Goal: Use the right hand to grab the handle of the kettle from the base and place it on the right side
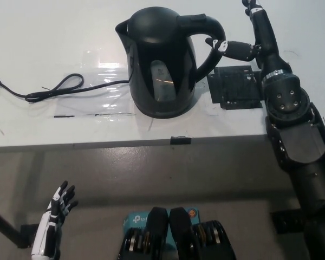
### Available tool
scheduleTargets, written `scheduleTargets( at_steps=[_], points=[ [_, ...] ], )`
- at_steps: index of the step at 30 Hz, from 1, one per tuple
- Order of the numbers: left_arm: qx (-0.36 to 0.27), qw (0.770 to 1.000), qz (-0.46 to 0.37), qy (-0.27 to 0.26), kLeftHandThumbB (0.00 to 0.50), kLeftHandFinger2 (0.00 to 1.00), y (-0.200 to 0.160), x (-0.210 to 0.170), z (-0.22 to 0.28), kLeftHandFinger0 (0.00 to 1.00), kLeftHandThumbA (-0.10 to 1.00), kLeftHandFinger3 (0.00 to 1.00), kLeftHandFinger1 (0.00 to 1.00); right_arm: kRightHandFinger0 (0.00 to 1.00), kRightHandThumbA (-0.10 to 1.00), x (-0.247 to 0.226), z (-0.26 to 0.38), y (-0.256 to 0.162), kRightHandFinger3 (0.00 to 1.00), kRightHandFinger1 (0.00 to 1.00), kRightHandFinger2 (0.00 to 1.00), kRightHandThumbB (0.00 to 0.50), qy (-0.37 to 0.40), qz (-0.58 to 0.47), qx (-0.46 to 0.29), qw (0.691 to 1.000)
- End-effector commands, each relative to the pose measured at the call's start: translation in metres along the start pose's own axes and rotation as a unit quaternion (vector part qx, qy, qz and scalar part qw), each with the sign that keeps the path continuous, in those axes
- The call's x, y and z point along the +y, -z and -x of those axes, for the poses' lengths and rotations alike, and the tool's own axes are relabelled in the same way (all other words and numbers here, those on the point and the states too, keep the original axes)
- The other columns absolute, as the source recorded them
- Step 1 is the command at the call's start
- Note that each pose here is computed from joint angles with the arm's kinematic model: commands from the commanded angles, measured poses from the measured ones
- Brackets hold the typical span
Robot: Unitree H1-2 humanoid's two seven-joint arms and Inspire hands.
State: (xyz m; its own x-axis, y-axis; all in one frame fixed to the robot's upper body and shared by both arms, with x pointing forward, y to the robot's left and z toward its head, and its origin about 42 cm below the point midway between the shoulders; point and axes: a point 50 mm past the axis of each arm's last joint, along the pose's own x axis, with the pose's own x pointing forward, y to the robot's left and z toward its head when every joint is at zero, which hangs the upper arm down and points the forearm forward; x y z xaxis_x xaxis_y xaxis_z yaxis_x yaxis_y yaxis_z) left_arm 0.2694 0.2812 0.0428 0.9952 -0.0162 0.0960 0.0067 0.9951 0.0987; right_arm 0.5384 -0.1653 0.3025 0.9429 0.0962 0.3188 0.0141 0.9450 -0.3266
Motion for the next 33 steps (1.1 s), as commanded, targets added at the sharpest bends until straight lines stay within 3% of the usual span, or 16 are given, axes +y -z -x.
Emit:
scheduleTargets(
  at_steps=[1, 3, 27, 33],
  points=[
    [-0.034, 0.999, -0.008, 0.007, 0.500, 1.00, -0.012, 0.005, -0.009, 0.95, 1.00, 1.00, 1.00, 1.00, 0.90, -0.009, -0.023, -0.033, 1.00, 1.00, 1.00, 0.281, 0.012, 0.004, -0.041, 0.999],
    [-0.035, 0.999, -0.008, 0.007, 0.500, 1.00, -0.012, 0.005, -0.009, 0.94, 1.00, 1.00, 1.00, 1.00, 0.89, -0.007, -0.025, -0.033, 1.00, 1.00, 1.00, 0.265, 0.010, 0.013, -0.038, 0.999],
    [-0.036, 0.999, -0.007, 0.009, 0.500, 1.00, -0.015, 0.007, -0.020, 0.93, 1.00, 1.00, 1.00, 1.00, 0.87, 0.018, -0.049, -0.042, 1.00, 1.00, 1.00, 0.285, -0.006, 0.012, -0.022, 1.000],
    [-0.039, 0.999, 0.000, 0.010, 0.500, 1.00, -0.017, 0.008, -0.021, 0.93, 1.00, 1.00, 1.00, 1.00, 0.85, 0.026, -0.051, -0.040, 1.00, 1.00, 1.00, 0.268, -0.008, 0.017, -0.021, 1.000]
  ],
)
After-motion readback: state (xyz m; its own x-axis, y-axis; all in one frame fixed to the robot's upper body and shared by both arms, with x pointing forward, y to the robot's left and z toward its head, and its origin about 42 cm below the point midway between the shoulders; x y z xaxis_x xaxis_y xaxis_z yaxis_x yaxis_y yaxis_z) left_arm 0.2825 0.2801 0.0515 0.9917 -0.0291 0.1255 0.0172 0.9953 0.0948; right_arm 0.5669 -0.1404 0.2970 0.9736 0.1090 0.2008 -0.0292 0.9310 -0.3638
